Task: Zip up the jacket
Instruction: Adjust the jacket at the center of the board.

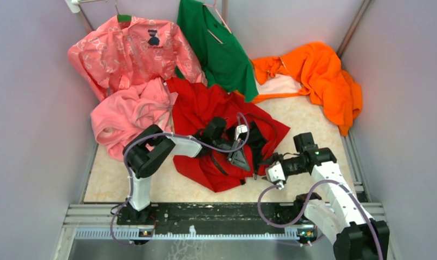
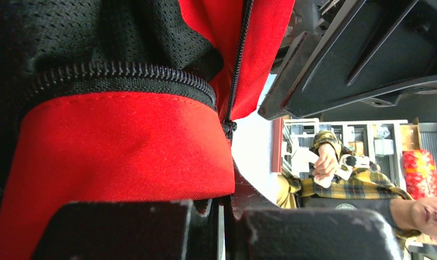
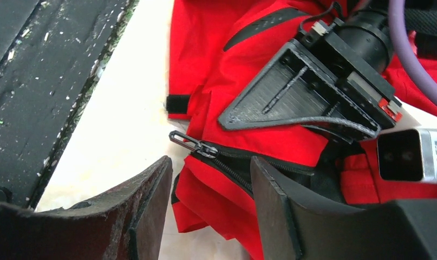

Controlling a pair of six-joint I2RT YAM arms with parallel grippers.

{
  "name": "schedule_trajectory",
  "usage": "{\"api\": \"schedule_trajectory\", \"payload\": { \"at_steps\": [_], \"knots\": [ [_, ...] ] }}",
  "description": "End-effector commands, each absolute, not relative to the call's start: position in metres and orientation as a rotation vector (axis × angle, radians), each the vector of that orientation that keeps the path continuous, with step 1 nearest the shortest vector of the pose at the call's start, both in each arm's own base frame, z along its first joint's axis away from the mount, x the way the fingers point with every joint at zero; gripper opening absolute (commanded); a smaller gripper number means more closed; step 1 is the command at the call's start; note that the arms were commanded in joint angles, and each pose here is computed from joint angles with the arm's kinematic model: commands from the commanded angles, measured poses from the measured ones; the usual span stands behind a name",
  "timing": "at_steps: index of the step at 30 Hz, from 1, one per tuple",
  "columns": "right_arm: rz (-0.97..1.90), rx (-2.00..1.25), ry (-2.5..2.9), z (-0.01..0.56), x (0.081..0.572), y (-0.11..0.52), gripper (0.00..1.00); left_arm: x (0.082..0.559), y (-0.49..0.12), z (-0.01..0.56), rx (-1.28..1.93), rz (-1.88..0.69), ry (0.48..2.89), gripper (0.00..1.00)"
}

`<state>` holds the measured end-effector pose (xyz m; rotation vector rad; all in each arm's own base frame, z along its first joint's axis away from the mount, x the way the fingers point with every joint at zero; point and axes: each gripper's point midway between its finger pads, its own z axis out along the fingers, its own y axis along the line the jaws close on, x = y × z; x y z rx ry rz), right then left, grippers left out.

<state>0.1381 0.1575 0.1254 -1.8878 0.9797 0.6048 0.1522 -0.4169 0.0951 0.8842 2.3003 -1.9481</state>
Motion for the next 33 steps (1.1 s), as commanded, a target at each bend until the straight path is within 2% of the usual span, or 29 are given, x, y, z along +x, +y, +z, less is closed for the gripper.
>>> {"api": "schedule_trajectory", "payload": {
  "at_steps": [1, 6, 10, 33],
  "knots": [
    [0.556, -1.938, 0.813, 0.125, 0.135, 0.164, 0.57, 0.15, -0.421, 0.104, 0.947, -2.045, 2.235, 0.0],
    [0.523, -1.995, 0.725, 0.111, 0.129, 0.164, 0.68, 0.146, -0.42, 0.105, 0.948, -2.104, 2.217, 0.0],
    [0.511, -1.993, 0.665, 0.113, 0.127, 0.168, 0.71, 0.144, -0.419, 0.105, 0.961, -2.156, 2.204, 0.0],
    [0.45, -1.982, 0.522, 0.11, 0.132, 0.181, 0.7, 0.138, -0.418, 0.108, 0.971, -2.298, 2.168, 0.0]
  ]
}}
